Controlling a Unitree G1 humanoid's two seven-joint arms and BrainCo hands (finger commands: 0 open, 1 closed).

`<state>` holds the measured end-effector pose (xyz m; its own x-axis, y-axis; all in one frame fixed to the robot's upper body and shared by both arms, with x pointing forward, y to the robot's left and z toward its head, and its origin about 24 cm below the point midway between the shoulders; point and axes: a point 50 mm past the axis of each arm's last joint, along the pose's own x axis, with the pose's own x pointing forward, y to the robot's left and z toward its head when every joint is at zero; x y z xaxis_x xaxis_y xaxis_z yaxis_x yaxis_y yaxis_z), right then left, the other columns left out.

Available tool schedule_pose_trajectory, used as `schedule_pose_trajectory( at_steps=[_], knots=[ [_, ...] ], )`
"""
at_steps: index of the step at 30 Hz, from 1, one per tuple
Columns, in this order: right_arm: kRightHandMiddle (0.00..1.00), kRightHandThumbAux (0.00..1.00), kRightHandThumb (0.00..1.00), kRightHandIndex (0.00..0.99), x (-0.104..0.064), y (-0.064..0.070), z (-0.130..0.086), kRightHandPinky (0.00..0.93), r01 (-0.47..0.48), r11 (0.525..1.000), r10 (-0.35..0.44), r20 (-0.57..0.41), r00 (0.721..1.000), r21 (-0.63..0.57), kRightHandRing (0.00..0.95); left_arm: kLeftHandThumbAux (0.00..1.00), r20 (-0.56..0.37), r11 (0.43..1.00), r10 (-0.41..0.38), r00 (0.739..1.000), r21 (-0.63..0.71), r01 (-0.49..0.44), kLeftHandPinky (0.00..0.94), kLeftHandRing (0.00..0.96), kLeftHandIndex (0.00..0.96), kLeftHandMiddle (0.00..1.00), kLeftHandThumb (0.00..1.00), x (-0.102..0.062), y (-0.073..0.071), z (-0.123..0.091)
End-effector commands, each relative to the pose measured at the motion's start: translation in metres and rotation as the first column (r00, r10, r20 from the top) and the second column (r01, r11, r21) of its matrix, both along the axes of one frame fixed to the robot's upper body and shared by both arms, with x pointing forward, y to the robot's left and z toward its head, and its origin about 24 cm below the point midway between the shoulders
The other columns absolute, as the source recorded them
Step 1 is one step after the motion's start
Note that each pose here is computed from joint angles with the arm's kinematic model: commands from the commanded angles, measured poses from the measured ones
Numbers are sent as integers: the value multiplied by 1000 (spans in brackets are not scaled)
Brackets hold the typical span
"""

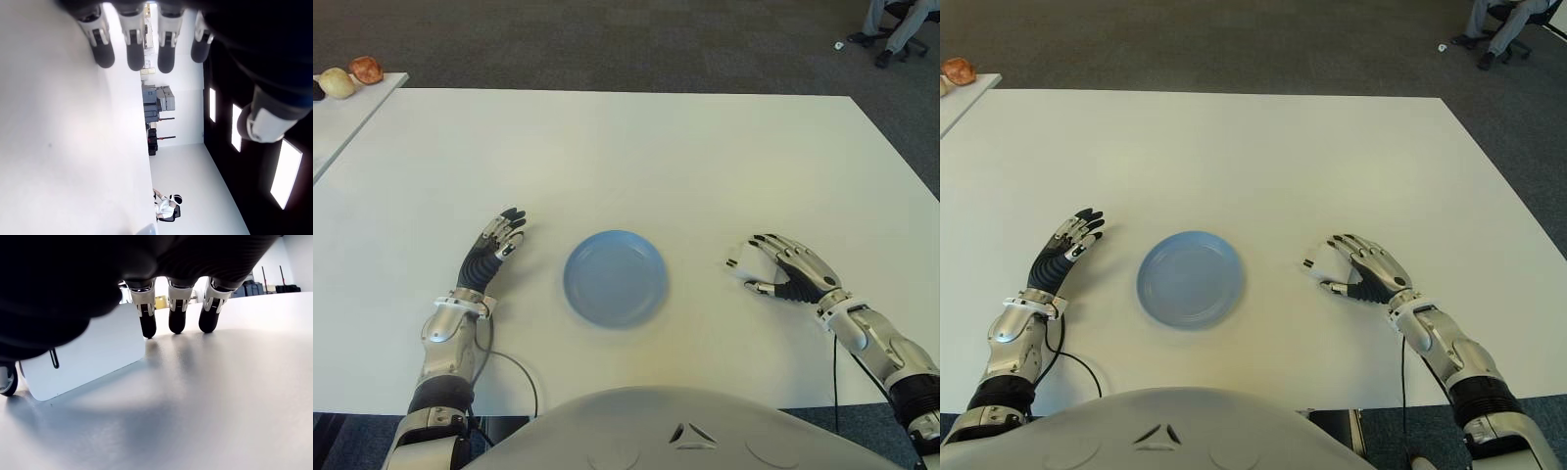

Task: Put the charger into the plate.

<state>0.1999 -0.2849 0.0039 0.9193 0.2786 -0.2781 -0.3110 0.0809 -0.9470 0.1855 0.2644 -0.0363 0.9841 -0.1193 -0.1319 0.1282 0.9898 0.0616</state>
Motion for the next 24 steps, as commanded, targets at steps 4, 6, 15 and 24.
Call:
schedule_pose_trajectory(
  at_steps=[4, 6, 15, 24],
  knots=[
    [38, 287, 309, 0, 0, 2, -10, 73, 10, 1000, -11, -55, 998, -24, 41, 516, -143, 1000, -1, 990, -25, -2, 113, 116, 124, 135, 0, -18, -1, -23],
    [50, 290, 313, 0, 0, 2, -10, 80, 9, 1000, -10, -55, 998, -25, 49, 511, -140, 1000, -2, 990, -23, -1, 113, 117, 126, 137, 0, -18, -1, -23],
    [182, 313, 356, 42, 1, 2, -13, 251, 7, 1000, -8, -47, 999, -23, 199, 500, -138, 1000, -1, 990, -15, -1, 122, 127, 137, 150, 0, -18, -2, -24],
    [505, 363, 457, 328, 4, 1, -13, 588, -13, 1000, 13, -16, 1000, -24, 498, 493, -147, 1000, 2, 989, -19, -5, 142, 140, 151, 160, 0, -17, -2, -25]
  ],
)
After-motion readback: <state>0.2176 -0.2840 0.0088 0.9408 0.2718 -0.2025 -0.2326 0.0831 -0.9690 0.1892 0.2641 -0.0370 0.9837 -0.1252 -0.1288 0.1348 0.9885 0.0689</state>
